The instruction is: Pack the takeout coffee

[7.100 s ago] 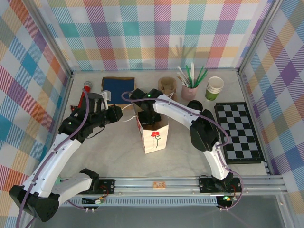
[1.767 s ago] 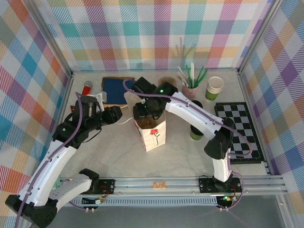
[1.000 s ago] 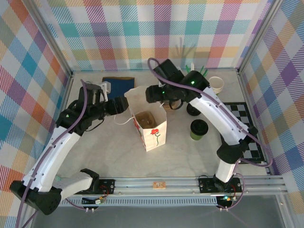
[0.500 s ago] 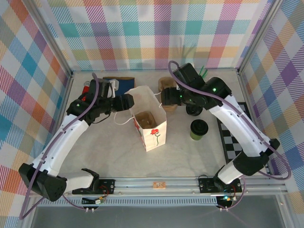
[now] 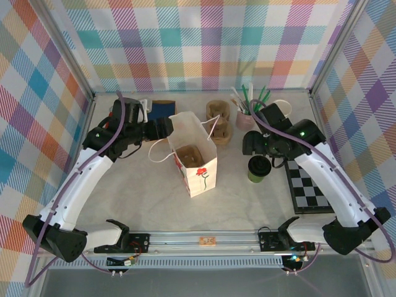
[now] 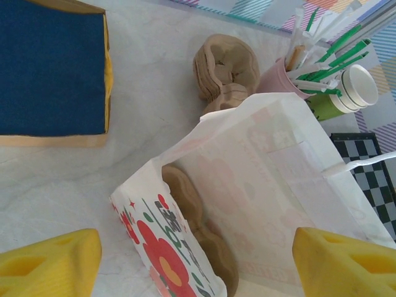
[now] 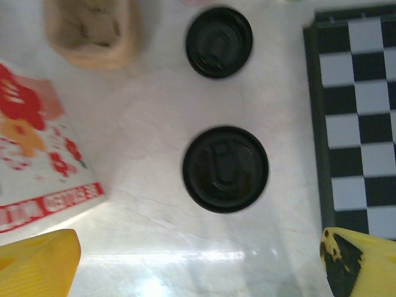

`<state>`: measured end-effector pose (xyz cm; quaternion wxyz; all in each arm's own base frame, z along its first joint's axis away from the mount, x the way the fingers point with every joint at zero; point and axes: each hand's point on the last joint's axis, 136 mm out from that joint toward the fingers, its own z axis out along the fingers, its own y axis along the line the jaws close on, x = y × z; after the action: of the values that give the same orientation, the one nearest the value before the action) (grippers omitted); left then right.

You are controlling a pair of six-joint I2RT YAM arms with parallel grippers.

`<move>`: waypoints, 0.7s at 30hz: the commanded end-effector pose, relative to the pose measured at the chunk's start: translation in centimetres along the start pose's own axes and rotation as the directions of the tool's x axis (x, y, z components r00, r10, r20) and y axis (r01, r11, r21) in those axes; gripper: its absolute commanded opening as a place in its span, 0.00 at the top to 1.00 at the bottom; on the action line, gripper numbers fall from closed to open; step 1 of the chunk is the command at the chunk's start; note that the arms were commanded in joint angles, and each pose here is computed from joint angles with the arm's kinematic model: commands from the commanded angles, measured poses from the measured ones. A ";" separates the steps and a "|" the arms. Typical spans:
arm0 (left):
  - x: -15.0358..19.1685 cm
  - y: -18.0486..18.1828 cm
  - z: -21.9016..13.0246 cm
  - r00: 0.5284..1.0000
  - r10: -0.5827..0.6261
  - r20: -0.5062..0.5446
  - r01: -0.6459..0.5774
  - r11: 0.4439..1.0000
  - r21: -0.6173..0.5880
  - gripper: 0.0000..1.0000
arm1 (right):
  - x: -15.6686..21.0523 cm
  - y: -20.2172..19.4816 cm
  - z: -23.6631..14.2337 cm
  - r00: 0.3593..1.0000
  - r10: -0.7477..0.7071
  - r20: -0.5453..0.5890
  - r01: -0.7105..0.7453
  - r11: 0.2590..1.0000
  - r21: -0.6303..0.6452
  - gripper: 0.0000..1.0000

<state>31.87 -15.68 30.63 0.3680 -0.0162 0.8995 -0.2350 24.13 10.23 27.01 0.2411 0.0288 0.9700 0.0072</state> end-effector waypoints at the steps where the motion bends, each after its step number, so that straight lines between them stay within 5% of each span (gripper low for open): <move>1: -0.4 0.4 -1.3 0.999 0.009 0.036 -0.008 1.000 -0.012 0.19 | 2.3 -2.0 2.5 0.991 0.040 -0.131 -0.035 0.999 0.034 0.01; 21: -2.6 0.9 0.6 0.999 -0.002 0.033 0.003 1.000 -0.016 0.17 | 4.3 -0.8 12.0 0.950 0.007 -0.313 0.000 1.000 0.023 0.01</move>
<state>34.08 -14.81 29.46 0.3587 -0.0360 0.9063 -0.2207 25.58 9.63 15.20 0.0876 0.0402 0.9953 0.0061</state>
